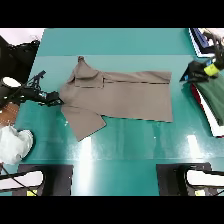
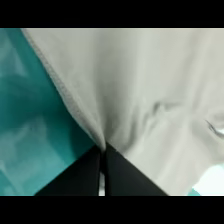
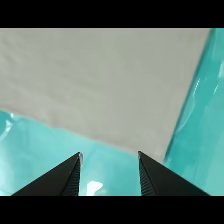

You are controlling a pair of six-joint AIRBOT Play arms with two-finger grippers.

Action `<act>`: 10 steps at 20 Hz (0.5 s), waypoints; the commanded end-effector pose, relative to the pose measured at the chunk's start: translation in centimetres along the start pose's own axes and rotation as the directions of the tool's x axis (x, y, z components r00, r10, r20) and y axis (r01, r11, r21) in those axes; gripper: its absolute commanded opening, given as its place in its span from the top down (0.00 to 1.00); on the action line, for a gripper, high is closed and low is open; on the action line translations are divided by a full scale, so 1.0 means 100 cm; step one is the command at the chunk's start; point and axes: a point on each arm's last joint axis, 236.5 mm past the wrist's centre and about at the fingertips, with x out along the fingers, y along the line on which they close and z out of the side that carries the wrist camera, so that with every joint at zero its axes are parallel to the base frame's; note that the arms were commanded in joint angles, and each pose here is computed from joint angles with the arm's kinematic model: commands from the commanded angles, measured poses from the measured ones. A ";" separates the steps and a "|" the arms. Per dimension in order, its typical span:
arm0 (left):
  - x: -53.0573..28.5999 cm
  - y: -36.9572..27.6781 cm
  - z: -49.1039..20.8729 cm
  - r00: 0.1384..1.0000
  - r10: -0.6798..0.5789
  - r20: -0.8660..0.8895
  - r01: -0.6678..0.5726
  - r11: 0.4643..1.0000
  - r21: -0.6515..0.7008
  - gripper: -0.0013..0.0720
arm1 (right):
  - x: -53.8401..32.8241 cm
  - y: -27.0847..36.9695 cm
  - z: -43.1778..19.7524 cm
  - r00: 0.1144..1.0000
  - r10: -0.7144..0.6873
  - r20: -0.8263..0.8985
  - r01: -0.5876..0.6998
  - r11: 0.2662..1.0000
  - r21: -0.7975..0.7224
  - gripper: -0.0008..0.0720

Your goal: Fold the shirts.

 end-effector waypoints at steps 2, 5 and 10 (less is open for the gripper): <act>-0.053 -0.039 -0.022 1.000 0.005 -0.001 -0.005 0.992 0.126 0.94 | 0.049 -0.046 -0.059 0.998 0.011 -0.064 0.001 0.985 0.172 0.44; -0.079 -0.062 -0.040 1.000 -0.007 -0.006 0.008 0.983 0.182 0.94 | 0.083 -0.072 -0.101 0.995 0.023 -0.101 0.002 0.970 0.243 0.44; -0.088 -0.071 -0.056 1.000 -0.012 -0.007 0.013 0.990 0.142 0.94 | 0.122 -0.103 -0.121 0.991 0.037 -0.127 0.003 0.954 0.301 0.44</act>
